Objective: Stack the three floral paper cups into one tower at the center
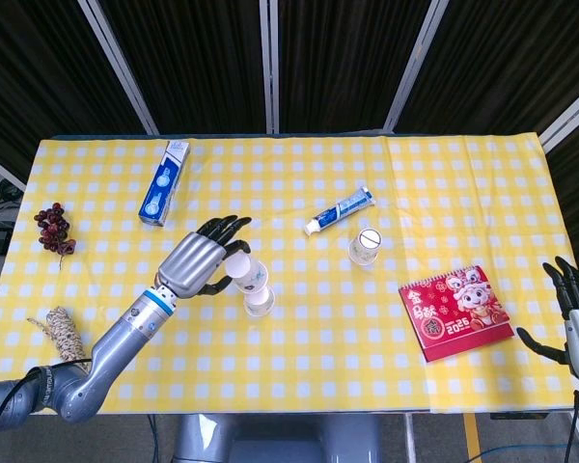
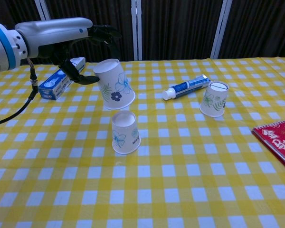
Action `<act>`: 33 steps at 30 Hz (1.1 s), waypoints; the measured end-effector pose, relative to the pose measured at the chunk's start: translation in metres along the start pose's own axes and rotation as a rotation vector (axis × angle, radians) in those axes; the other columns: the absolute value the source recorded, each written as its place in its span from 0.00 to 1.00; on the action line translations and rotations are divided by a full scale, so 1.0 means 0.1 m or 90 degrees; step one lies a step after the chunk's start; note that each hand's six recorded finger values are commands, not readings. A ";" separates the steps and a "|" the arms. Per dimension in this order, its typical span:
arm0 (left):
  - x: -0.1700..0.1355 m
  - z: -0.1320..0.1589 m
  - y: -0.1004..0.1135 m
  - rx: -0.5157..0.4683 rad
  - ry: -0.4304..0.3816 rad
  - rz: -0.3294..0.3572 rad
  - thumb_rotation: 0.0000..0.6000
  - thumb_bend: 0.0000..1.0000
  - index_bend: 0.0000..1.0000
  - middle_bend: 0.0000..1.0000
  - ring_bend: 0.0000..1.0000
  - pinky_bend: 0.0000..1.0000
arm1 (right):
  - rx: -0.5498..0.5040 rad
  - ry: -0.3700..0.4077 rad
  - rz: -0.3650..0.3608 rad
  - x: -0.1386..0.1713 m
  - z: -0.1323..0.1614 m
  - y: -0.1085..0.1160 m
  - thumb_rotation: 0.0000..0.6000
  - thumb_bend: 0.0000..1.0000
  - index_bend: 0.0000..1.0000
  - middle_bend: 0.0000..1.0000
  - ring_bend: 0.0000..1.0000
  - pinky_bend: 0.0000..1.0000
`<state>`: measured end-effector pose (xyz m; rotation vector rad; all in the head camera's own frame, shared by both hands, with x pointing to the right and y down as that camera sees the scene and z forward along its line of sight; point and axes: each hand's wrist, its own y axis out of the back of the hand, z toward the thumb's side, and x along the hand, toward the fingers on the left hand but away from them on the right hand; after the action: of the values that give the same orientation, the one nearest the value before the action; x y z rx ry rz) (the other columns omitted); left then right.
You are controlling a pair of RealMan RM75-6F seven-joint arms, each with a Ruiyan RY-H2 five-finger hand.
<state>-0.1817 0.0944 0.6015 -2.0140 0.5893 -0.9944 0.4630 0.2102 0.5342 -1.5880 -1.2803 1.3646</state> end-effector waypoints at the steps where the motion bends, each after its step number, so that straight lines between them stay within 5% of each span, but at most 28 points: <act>1: 0.00 0.03 -0.01 0.001 -0.003 -0.003 1.00 0.43 0.38 0.00 0.00 0.11 | -0.001 0.000 -0.002 0.00 0.00 0.01 1.00 0.09 0.00 0.00 0.00 0.06; 26: 0.01 0.07 -0.25 0.016 0.001 -0.049 1.00 0.42 0.36 0.00 0.00 0.10 | -0.011 0.001 -0.004 0.02 0.02 0.04 1.00 0.09 0.00 0.00 0.00 0.06; 33: 0.01 0.03 -0.35 0.031 0.017 -0.087 1.00 0.34 0.15 0.00 0.00 0.02 | -0.012 -0.001 -0.002 0.02 0.00 0.04 1.00 0.09 0.00 0.00 0.00 0.06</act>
<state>-0.1773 0.1150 0.6290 -2.0222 0.4429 -1.1079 0.4640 0.2105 0.5296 -1.5967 -1.3002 1.3560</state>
